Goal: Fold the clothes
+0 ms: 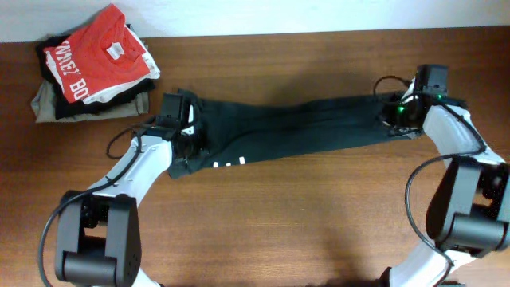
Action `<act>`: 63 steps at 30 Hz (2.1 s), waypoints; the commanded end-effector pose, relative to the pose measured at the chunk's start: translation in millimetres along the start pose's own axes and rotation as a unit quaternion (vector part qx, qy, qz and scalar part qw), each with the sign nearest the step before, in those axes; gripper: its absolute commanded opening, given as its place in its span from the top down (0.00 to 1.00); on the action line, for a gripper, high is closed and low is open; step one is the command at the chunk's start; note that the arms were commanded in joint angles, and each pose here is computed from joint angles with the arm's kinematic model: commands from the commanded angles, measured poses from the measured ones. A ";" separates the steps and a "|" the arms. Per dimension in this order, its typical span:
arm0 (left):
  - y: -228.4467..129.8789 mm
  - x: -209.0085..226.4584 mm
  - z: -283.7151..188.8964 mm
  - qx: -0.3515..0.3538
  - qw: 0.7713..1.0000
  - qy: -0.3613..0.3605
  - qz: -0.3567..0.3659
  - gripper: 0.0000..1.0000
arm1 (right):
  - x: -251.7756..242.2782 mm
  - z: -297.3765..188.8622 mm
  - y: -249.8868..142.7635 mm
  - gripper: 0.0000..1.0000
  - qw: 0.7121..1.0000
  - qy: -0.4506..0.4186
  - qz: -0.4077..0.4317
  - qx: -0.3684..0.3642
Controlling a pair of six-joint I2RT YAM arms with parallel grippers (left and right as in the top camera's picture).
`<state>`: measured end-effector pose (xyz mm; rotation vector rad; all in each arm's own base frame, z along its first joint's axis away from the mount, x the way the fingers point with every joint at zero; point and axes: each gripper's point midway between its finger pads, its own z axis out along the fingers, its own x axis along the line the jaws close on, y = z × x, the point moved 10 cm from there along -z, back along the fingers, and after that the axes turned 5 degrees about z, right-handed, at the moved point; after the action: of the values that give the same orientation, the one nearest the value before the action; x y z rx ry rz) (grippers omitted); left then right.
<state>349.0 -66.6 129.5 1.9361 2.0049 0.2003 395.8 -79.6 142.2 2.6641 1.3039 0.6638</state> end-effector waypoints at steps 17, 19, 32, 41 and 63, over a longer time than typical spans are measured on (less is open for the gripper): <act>-38.9 188.5 -2.2 0.124 0.939 0.084 -0.309 0.99 | -41.2 24.5 -8.7 0.96 0.990 -0.100 0.041 0.087; -25.5 201.6 -19.2 0.109 0.936 0.091 -0.323 0.99 | -36.0 5.4 -7.1 0.96 0.992 -0.096 0.040 0.077; 53.9 53.9 -31.3 0.026 0.996 -0.021 -0.087 0.99 | 23.7 -23.2 -10.2 0.89 0.991 0.049 -0.117 0.045; 46.9 52.8 46.0 0.070 0.995 0.006 -0.075 0.99 | 1.8 33.9 -11.6 0.95 0.991 -0.046 -0.112 0.057; 54.0 150.2 -4.8 0.108 0.972 0.094 -0.184 0.39 | -14.9 -60.8 33.0 0.01 0.993 -0.102 -0.035 -0.055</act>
<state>399.4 88.1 123.1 1.6662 2.5815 0.1111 391.2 -91.5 184.7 2.5413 1.3410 0.4296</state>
